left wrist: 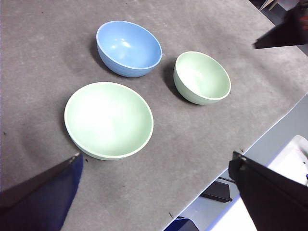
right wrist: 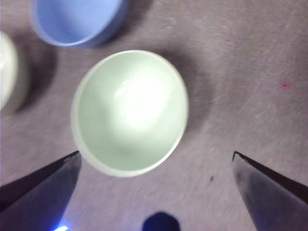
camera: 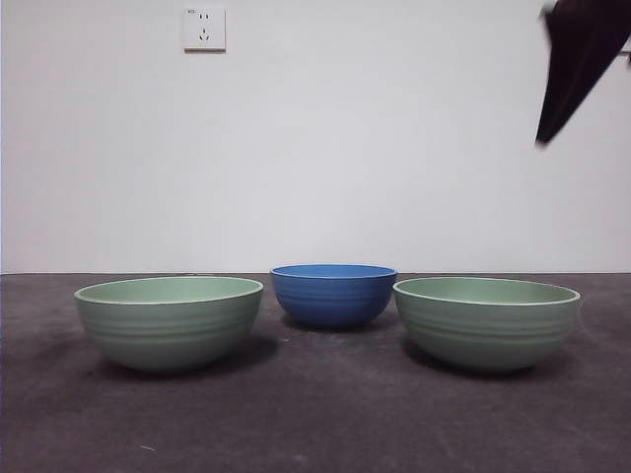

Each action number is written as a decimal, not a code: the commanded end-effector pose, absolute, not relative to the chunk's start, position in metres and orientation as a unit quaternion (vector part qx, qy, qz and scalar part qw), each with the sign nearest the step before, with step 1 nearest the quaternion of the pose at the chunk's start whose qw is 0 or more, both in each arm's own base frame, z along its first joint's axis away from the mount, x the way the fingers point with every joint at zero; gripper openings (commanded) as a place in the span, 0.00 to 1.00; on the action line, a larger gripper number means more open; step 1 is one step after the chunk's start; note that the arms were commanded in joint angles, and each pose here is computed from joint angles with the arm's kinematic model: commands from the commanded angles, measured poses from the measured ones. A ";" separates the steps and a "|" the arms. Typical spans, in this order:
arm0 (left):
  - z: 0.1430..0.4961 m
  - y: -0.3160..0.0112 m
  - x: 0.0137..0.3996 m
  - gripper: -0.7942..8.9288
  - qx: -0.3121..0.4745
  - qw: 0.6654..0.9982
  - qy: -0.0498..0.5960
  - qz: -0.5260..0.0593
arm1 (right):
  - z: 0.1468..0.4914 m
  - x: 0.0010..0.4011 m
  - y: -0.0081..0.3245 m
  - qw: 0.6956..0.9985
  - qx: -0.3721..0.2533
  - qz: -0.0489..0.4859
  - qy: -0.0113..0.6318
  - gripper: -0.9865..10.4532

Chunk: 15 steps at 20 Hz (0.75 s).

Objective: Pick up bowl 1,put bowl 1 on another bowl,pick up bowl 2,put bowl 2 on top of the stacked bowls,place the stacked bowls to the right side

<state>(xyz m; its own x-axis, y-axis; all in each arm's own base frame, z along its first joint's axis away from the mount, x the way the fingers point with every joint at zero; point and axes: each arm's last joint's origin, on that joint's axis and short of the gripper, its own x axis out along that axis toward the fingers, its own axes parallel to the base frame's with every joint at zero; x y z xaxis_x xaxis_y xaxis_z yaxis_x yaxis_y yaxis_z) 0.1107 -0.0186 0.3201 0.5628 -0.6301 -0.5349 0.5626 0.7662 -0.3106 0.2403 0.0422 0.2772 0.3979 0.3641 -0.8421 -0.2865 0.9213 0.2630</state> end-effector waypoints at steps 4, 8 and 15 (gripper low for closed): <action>0.321 -0.019 0.110 0.67 -0.052 0.882 0.322 -0.340 | 0.242 0.272 0.047 0.813 0.049 0.180 0.551 0.50; 0.321 -0.019 0.110 0.67 -0.052 0.882 0.321 -0.340 | 0.215 0.286 0.049 0.789 0.052 0.175 0.587 0.49; 0.321 -0.019 0.110 0.67 -0.052 0.882 0.321 -0.340 | 0.190 0.299 0.051 0.772 0.055 0.173 0.610 0.21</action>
<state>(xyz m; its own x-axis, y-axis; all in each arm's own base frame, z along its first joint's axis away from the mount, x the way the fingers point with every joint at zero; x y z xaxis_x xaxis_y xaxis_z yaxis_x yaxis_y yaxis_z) 0.1108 -0.0186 0.3201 0.5624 -0.6301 -0.5354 0.5624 0.7662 -0.3110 0.2978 0.0500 0.1920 0.2028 0.3323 -0.9211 -0.2037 0.9344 0.2923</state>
